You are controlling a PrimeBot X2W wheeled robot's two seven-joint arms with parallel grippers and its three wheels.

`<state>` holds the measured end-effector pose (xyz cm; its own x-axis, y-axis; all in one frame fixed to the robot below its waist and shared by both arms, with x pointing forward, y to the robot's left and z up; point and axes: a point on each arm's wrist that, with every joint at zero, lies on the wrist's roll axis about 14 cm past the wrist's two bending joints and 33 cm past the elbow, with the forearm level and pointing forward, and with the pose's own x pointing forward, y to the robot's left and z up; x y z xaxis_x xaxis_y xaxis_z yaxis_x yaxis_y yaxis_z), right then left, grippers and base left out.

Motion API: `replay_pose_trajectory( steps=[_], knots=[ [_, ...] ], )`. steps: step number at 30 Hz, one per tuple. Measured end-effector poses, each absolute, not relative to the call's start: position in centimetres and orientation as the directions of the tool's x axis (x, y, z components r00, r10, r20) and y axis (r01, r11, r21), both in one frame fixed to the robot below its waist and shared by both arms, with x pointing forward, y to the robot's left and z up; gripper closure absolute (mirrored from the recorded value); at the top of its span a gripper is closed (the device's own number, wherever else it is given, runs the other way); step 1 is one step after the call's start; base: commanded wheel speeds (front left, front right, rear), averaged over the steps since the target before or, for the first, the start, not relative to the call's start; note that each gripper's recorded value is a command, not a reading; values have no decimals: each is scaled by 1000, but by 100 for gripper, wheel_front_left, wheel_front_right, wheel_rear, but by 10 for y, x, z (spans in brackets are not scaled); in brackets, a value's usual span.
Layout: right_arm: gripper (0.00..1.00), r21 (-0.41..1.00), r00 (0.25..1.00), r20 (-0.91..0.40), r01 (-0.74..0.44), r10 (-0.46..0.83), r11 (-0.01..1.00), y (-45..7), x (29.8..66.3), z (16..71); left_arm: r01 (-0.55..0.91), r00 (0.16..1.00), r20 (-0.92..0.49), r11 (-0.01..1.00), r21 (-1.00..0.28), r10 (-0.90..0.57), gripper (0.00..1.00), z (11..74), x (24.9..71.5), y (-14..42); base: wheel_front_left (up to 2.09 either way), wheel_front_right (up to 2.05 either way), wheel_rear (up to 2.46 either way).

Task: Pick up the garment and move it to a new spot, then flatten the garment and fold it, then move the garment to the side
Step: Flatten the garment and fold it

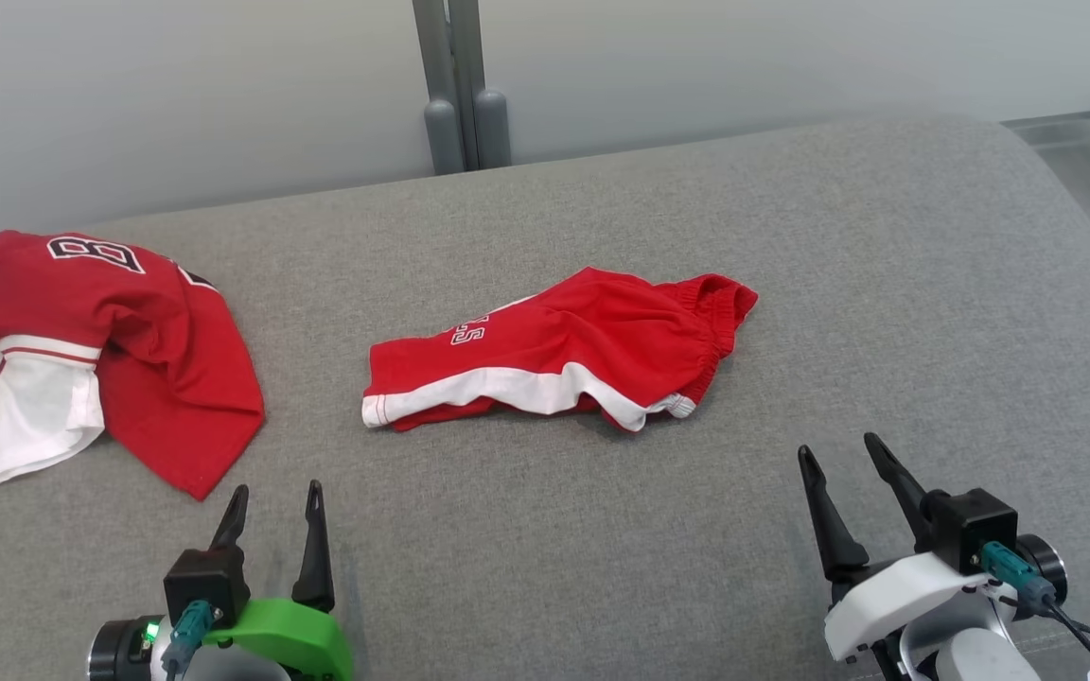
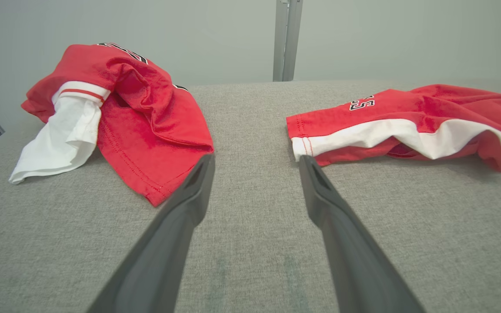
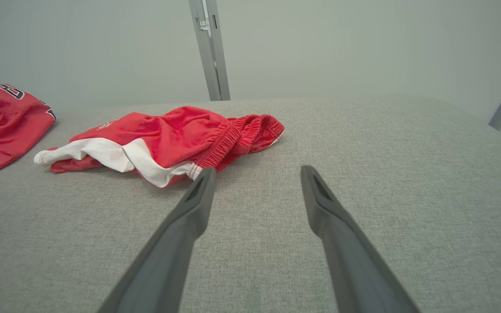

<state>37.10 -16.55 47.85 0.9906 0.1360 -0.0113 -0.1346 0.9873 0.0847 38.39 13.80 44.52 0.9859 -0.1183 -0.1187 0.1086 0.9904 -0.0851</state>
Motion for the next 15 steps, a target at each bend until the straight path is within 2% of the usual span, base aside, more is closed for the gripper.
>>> replay_pose_trajectory(
  steps=[15],
  knots=[
    [0,110,992,24,-124,123,986,-161,348,487,119,987,-101,992,-50,-123,0,450,358,142,0,0,0]
  ],
)
